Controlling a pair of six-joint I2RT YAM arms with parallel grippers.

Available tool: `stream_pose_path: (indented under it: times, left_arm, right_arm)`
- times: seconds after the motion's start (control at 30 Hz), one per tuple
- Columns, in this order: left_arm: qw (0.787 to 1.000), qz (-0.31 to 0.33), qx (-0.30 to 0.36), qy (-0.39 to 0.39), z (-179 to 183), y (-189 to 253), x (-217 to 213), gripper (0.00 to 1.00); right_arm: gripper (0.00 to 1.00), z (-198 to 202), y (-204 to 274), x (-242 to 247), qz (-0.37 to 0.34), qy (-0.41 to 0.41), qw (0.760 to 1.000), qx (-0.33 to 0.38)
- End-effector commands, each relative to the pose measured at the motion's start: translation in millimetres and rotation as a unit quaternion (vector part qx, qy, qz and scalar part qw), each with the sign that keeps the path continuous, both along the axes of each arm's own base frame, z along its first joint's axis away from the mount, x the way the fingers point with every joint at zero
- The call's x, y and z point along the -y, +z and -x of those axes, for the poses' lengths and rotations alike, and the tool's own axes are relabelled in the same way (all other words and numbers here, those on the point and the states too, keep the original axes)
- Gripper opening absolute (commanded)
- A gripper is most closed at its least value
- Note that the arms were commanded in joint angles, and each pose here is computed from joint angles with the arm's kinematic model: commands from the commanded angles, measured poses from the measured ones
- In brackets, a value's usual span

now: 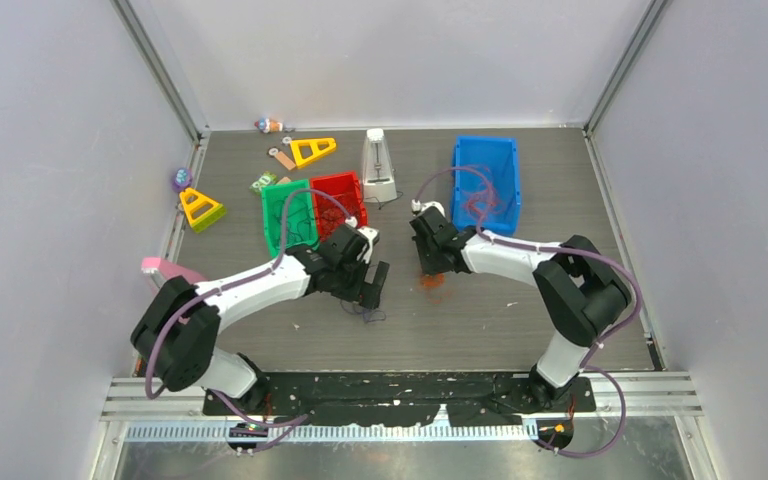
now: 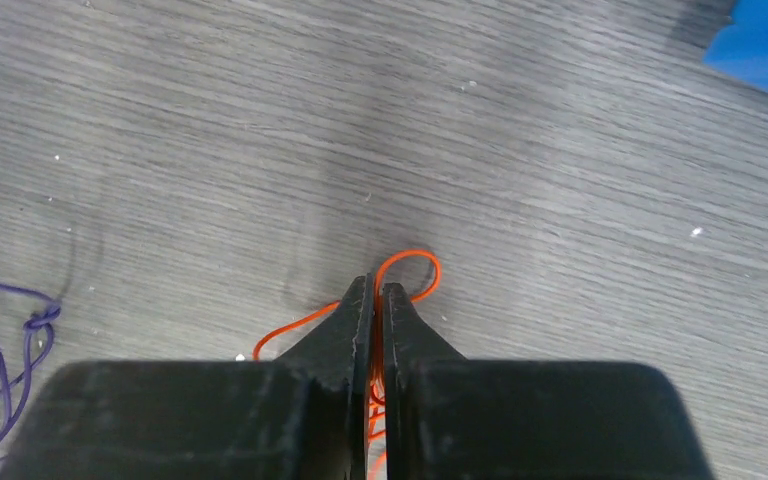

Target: Untangle the cables

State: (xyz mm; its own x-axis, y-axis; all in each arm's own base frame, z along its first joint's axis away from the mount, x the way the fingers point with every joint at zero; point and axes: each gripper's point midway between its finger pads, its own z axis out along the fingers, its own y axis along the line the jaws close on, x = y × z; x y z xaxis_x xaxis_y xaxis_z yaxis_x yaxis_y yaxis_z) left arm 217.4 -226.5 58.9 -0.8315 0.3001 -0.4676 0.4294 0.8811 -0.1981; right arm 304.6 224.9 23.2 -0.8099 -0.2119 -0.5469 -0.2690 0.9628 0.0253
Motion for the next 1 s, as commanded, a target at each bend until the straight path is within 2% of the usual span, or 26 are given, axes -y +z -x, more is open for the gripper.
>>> stream_pose_path:
  times: [0.0,0.17,0.37,0.47,0.57,0.63,0.67,0.7,0.73,0.8,0.97]
  left_arm:
    - [1.0,0.013,-0.009,0.005,-3.5,-6.7,17.1,0.99]
    - [0.999,-0.005,-0.029,0.014,-0.2,-23.3,15.4,0.97]
    - [0.998,-0.027,-0.049,0.035,1.0,-47.5,12.1,0.79]
    - [0.997,-0.022,-0.052,0.044,1.9,-55.2,14.5,0.56]
    - [0.997,-0.035,-0.039,0.059,-2.3,-61.1,8.7,0.3]
    - [0.996,-0.041,-0.04,0.061,-2.4,-64.8,7.2,0.14]
    - [0.996,-0.044,-0.04,0.061,-2.5,-66.2,6.5,0.08]
    - [0.996,-0.045,-0.04,0.061,-2.9,-66.4,6.3,0.02]
    - [0.996,-0.048,-0.038,0.061,-3.1,-66.4,5.1,0.0]
    - [0.996,-0.049,-0.029,0.063,-4.6,-62.1,2.6,0.0]
    - [0.997,-0.052,0.009,0.06,-10.2,-30.4,-6.3,0.0]
  right_arm:
    - [0.06,-12.1,49.0,1.9,-0.043,-0.012,0.997,0.055]
    - [0.05,-26.9,101.6,23.8,-0.07,-0.037,0.991,0.103]
    - [0.05,-58.5,177.9,71.3,-0.082,-0.094,0.975,0.183]
    - [0.05,-83.5,211.2,107.2,-0.078,-0.148,0.961,0.219]
    - [0.05,-105.7,224.6,132.8,-0.06,-0.197,0.948,0.242]
    - [0.1,-124.7,228.8,142.9,-0.05,-0.217,0.942,0.252]
    - [0.24,-134.5,239.6,144.2,-0.057,-0.219,0.939,0.26]
    - [0.37,-142.3,225.6,142.8,-0.048,-0.217,0.945,0.24]
    - [0.73,-150.6,237.6,142.3,-0.054,-0.218,0.942,0.249]
    - [0.99,-156.5,234.3,140.9,-0.05,-0.222,0.945,0.236]
    - [0.95,-143.1,244.2,133.3,-0.087,-0.205,0.942,0.249]
